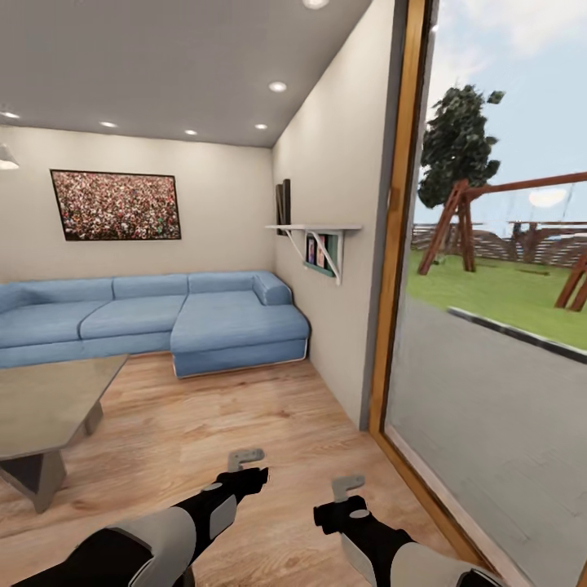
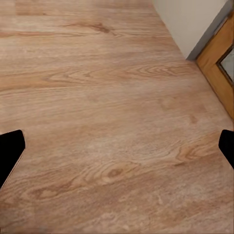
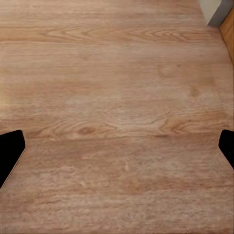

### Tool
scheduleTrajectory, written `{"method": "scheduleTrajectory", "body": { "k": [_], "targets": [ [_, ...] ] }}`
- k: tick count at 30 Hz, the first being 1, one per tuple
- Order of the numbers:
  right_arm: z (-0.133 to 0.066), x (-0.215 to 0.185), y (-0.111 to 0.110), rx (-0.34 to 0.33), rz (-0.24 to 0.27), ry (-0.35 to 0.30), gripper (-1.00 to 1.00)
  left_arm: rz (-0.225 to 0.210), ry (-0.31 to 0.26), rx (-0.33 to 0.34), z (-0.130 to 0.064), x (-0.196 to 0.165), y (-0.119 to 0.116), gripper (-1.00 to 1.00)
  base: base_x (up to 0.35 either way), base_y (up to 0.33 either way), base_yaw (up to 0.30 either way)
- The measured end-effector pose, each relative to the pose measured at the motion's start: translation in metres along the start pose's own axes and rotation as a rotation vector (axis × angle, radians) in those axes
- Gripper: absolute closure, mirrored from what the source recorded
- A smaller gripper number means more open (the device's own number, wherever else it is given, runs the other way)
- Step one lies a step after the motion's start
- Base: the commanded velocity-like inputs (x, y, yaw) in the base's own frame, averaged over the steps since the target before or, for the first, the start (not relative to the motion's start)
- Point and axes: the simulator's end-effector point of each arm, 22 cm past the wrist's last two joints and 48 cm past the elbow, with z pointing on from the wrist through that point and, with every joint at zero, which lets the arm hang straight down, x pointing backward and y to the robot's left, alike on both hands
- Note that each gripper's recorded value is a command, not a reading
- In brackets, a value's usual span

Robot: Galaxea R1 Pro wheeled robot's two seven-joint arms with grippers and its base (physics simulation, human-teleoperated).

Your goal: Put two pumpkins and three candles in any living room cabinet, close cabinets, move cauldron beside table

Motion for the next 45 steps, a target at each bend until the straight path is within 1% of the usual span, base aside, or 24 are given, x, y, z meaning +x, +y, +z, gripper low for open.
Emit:
{"method": "scheduleTrajectory", "body": {
  "k": [23,36,38,40,45],
  "targets": [
    [0.006,0.013,0.002,-0.006,0.003,0.026,-1.0,-0.003,0.026,-0.004,0.006,0.013,0.003,-1.0,0.0,0.0,0.225],
    [0.008,0.02,0.003,-0.009,0.003,0.038,-1.0,-0.005,0.034,-0.006,0.008,0.018,0.004,-1.0,0.0,-0.066,0.134],
    [0.008,0.02,0.003,-0.009,-0.001,0.038,-1.0,-0.005,0.034,-0.006,0.008,0.018,0.004,-1.0,0.0,-0.148,0.248],
    [0.008,0.019,0.004,-0.01,-0.026,0.035,-1.0,-0.004,0.034,-0.005,0.008,0.018,0.004,-1.0,0.0,-0.265,0.284],
    [0.008,0.019,0.004,-0.01,-0.035,0.033,-1.0,-0.004,0.034,-0.006,0.008,0.018,0.004,-1.0,0.0,-0.283,0.289]
  ]
}}
